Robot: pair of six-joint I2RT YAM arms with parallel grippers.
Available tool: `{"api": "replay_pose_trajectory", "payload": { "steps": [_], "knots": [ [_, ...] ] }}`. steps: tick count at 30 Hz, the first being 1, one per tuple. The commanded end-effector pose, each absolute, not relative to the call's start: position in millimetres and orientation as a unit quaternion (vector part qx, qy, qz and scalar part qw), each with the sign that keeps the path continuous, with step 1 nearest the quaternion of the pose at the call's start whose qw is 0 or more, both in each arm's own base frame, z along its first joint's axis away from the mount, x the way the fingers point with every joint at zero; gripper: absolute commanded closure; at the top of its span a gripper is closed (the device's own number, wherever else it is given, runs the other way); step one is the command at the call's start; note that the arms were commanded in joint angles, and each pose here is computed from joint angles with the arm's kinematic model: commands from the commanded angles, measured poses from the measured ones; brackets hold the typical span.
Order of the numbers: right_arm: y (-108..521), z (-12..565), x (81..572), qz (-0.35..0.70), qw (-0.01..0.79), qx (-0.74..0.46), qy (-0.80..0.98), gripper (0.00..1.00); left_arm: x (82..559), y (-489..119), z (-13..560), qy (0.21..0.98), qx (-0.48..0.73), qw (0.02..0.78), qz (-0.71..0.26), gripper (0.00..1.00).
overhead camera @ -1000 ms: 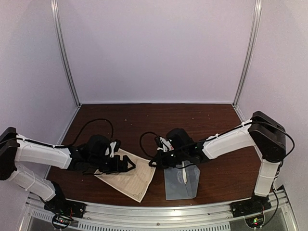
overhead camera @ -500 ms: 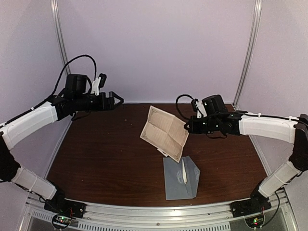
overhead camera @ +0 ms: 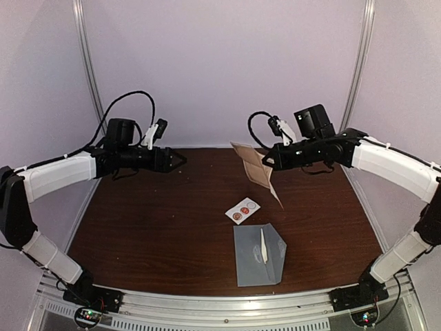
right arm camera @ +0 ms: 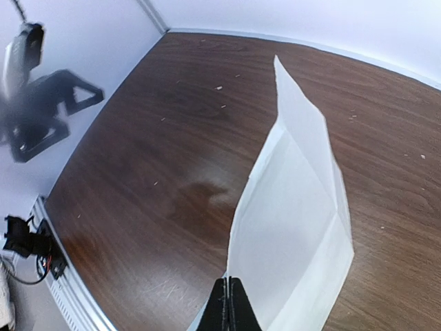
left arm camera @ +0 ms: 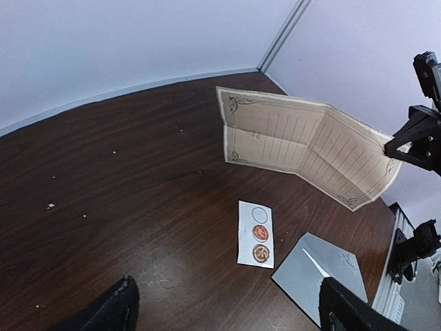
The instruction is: Place the letter into the envelope and seal it
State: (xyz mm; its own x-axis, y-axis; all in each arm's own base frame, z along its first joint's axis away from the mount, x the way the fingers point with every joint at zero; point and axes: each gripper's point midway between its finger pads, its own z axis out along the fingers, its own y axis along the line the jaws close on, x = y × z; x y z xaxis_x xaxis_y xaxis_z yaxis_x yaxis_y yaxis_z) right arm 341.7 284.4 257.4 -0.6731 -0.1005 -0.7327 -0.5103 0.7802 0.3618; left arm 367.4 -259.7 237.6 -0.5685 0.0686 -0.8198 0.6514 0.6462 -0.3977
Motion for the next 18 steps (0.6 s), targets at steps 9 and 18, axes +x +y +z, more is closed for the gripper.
{"api": "replay_pose_trajectory", "payload": {
  "steps": [9,18],
  "knots": [
    [348.9,305.2,249.0,0.434,0.286,-0.325,0.79,1.0,330.8,-294.3,264.1,0.721,0.326,0.421,-0.443,0.09],
    [351.1,361.6,224.0,0.516,0.309,-0.337,0.725,1.0,307.2,-304.6,277.6,0.68,0.367,0.417,-0.478,0.09]
  ]
}}
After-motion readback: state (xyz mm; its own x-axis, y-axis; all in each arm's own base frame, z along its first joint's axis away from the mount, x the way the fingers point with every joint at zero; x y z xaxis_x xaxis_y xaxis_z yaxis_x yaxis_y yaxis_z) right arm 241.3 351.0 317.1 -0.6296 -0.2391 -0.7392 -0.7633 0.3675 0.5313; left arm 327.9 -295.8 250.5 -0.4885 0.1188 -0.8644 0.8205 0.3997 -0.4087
